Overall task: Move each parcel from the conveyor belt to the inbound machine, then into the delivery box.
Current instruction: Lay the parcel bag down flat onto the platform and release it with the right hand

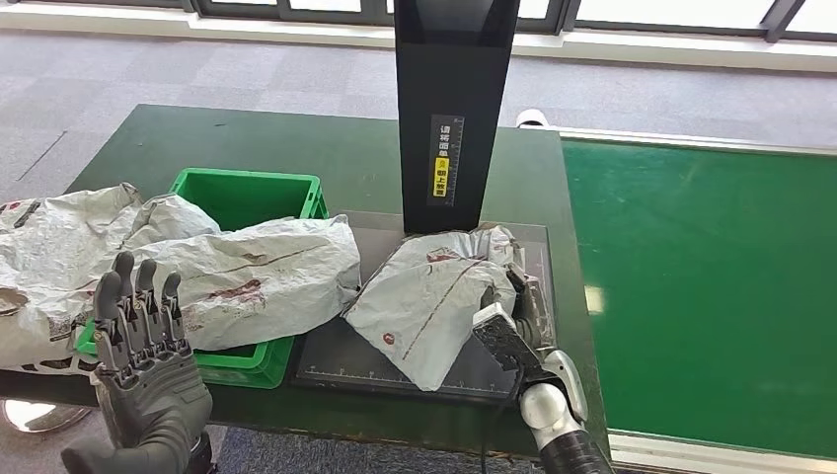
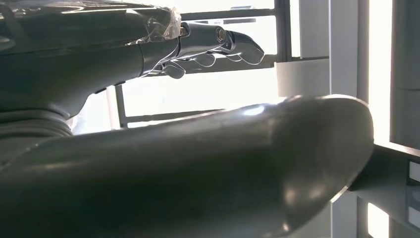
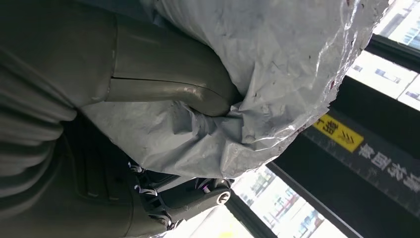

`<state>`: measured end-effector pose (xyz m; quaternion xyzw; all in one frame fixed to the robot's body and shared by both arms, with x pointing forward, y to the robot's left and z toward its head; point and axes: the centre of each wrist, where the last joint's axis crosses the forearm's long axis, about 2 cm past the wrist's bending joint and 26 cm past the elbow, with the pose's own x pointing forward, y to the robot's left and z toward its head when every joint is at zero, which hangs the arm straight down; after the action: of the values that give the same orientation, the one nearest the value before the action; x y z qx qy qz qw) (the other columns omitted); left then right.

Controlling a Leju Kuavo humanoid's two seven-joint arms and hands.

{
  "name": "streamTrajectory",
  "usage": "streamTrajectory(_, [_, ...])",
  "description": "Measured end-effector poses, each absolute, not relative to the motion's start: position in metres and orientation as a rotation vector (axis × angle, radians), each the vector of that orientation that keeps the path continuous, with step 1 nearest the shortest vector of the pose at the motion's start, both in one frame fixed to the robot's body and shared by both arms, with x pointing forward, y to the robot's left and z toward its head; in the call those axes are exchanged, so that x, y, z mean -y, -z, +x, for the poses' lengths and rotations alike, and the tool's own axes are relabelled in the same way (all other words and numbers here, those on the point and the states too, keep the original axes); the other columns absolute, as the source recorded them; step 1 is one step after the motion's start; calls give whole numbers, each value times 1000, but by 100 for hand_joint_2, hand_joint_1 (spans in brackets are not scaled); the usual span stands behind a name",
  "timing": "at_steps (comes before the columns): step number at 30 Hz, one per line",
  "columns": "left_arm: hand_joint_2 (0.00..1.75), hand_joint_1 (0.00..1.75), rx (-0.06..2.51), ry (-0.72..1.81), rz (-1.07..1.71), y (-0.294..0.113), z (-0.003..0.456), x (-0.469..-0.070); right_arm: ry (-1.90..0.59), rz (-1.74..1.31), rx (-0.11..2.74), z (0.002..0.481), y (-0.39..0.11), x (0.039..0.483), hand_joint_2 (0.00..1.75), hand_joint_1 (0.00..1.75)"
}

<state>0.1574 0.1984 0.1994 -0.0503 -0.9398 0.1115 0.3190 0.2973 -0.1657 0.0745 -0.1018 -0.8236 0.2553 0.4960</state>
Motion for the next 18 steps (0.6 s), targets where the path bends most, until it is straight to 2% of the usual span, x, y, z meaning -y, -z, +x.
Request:
streamTrajectory(1, [0, 0, 2469, -293, -136, -199, 158, -198, -624, -239, 1989, 297, -73, 162, 175, 147])
streamTrajectory(4, [0, 0, 2465, -280, -167, -197, 160, -197, -645, -240, 1971, 297, -69, 155, 175, 17])
streamTrajectory(5, [0, 0, 2465, -273, -182, -197, 161, -196, -656, -248, 1962, 296, -67, 152, 175, 0])
streamTrajectory(12, [0, 0, 2458, -266, -178, -193, 170, -193, -657, -209, 1917, 275, -56, 142, 175, 0])
streamTrajectory(18, [0, 0, 2444, -278, -107, -190, 171, -196, -614, -221, 1956, 250, -62, 153, 175, 0])
